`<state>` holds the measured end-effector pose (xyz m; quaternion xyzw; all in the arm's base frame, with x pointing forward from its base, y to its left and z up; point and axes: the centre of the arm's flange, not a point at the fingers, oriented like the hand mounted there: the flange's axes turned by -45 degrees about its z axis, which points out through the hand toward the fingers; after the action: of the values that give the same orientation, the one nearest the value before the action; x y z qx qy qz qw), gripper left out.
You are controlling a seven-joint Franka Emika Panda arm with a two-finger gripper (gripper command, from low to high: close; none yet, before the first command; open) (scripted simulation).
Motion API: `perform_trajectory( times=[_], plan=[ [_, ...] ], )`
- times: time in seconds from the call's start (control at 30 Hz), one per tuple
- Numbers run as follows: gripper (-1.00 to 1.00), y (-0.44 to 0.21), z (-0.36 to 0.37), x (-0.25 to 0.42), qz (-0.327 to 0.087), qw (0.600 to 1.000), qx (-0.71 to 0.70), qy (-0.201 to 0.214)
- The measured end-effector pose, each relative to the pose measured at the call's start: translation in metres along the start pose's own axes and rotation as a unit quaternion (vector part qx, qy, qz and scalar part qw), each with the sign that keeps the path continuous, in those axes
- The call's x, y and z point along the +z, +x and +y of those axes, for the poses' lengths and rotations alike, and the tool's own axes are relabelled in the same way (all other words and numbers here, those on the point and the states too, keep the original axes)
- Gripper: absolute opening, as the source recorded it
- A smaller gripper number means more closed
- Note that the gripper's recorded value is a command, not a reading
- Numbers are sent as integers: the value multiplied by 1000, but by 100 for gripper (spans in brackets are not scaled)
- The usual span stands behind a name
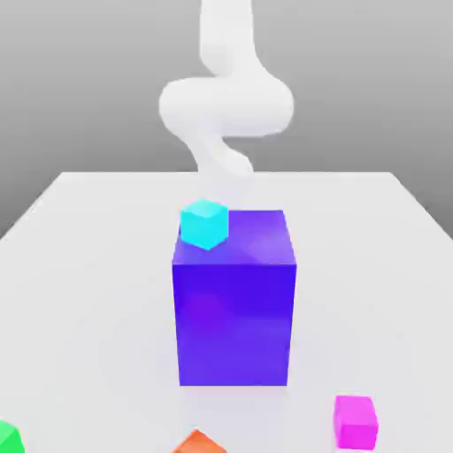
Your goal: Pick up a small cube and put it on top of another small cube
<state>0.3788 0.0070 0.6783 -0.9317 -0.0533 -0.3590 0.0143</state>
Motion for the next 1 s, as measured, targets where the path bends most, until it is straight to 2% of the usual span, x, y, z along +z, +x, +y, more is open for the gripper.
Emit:
perform_trajectory(
  times=[0.23, 0.47, 0.7, 1.0],
  plan=[
    [0, -13, -31, 132, -82, 982, -145, 88],
    [0, -60, -79, 248, -150, 933, -287, 156],
    [0, -135, -133, 342, -206, 853, -432, 207],
    [0, -245, -159, 428, -267, 724, -591, 234]
  ],
)
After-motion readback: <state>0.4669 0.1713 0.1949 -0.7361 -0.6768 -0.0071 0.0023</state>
